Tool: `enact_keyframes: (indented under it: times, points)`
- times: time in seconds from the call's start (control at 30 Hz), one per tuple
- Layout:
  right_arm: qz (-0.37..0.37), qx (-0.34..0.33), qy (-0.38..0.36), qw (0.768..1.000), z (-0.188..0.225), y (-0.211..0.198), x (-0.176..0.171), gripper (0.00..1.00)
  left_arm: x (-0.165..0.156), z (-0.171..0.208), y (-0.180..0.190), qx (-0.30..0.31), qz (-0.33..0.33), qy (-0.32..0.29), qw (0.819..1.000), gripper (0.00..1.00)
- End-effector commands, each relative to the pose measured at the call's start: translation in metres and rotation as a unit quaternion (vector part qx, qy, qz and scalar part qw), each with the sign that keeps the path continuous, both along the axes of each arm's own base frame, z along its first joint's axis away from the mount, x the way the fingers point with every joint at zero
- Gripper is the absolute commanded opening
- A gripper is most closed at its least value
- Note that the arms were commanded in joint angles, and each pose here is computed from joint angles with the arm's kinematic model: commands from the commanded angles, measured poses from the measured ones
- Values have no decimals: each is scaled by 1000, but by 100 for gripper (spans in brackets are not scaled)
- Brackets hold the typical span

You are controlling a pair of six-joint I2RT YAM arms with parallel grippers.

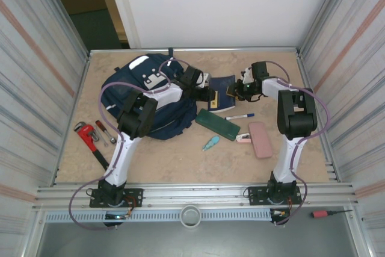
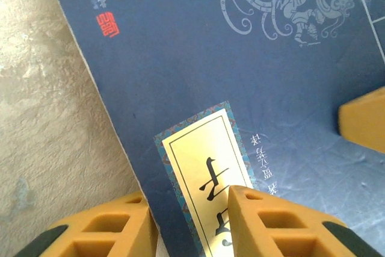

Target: Pack the student bag

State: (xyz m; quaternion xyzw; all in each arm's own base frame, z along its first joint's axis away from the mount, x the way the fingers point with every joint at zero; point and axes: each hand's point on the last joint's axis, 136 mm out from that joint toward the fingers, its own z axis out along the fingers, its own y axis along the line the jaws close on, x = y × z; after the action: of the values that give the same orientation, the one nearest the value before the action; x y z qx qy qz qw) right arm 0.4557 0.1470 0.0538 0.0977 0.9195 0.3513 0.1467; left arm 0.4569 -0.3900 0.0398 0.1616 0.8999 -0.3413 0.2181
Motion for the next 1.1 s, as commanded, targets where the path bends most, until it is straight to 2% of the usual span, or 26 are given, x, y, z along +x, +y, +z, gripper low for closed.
enact_keyframes:
  times: [0.0, 0.13, 0.27, 0.4, 0.5, 0.57, 0.7, 0.93, 1.07]
  points:
    - [-6, -21, -5, 1000, 2, -9, 6, 12, -1, 15, -2, -11, -14, 3, 1000, 38]
    - [-39, 14, -43, 998, 37, -19, 15, 0, 1, 65, 0, -28, -29, -47, 998, 47]
    - [-60, 42, -93, 993, 86, -26, 16, 0, -15, 137, 11, -38, -56, -129, 989, 56]
    - [-62, 56, -128, 988, 124, -26, 7, 0, -36, 156, 52, 30, -46, -193, 980, 62]
    - [-59, 67, -147, 985, 144, -23, -1, 0, -47, 143, 100, 130, -27, -219, 967, 66]
    - [-56, 69, -156, 984, 154, -20, -5, 0, -54, 127, 136, 192, -18, -209, 959, 68]
    - [-46, 73, -164, 983, 163, -13, -10, 0, -68, 99, 180, 272, -28, -193, 942, 75]
    - [-32, 76, -156, 984, 158, -1, -15, 0, -73, 60, 206, 364, -61, -160, 916, 78]
    - [-31, 74, -148, 986, 151, 1, -19, 0, -72, 42, 205, 384, -79, -132, 910, 77]
